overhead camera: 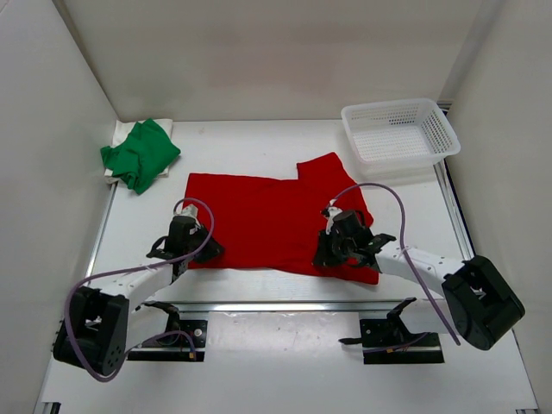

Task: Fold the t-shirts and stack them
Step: Grap the side of the flattened tshirt furthest away from the robot with both arms

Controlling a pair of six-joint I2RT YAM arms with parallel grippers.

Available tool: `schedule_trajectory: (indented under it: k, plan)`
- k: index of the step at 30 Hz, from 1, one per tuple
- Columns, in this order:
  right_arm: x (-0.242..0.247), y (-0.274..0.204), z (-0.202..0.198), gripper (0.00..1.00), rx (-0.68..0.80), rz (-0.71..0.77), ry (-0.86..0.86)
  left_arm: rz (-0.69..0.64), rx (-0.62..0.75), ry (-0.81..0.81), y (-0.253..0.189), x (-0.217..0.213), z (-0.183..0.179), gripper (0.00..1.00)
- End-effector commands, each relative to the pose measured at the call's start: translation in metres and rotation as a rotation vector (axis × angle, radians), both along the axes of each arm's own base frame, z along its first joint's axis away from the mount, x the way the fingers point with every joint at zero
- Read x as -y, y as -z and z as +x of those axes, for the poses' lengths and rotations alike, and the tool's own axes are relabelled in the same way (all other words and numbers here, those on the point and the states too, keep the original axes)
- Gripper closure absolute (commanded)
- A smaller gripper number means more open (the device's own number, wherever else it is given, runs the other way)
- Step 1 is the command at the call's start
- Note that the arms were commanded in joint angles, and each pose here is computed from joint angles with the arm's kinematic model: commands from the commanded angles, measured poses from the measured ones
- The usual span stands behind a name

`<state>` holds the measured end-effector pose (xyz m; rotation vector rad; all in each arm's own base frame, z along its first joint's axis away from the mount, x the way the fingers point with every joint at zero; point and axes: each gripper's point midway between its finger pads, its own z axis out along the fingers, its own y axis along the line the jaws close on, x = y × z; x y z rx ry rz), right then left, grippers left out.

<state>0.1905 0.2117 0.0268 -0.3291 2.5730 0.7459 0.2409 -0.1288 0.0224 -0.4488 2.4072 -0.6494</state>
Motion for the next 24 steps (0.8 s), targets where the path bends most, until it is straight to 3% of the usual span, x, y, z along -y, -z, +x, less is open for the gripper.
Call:
schedule_trajectory:
  k: [1, 3, 5, 11, 15, 16, 21, 23, 24]
  plan:
    - [-0.015, -0.026, 0.019, 0.91, 0.074, 0.058, -0.024, 0.033, 0.053, -0.045, 0.000, -0.018, 0.009, 0.78]
    - [-0.015, -0.019, 0.026, 0.91, 0.076, 0.047, -0.013, 0.041, 0.022, -0.067, 0.013, -0.027, 0.000, 0.78]
    - [-0.014, 0.001, 0.028, 1.00, 0.030, 0.027, -0.008, 0.006, 0.004, -0.074, 0.017, -0.031, -0.007, 0.78]
    - [-0.015, 0.030, -0.012, 1.00, -0.077, -0.007, -0.056, 0.038, -0.036, -0.065, 0.019, -0.039, -0.035, 0.76]
    - [-0.018, 0.018, -0.019, 1.00, -0.071, 0.021, -0.078, 0.020, -0.034, -0.083, 0.017, -0.046, -0.041, 0.76]
    - [-0.022, 0.008, -0.015, 0.99, -0.053, 0.045, -0.085, 0.009, -0.010, -0.091, 0.007, -0.045, -0.034, 0.76]
    - [-0.021, -0.062, 0.050, 0.76, 0.105, 0.137, -0.021, 0.022, 0.163, -0.097, -0.067, -0.041, 0.028, 0.73]
    - [-0.019, -0.084, 0.074, 0.73, 0.161, 0.158, 0.012, 0.026, 0.246, -0.123, -0.102, -0.045, 0.067, 0.71]
    - [-0.018, -0.097, 0.094, 0.80, 0.200, 0.177, 0.040, 0.022, 0.202, -0.133, -0.091, -0.049, 0.077, 0.71]
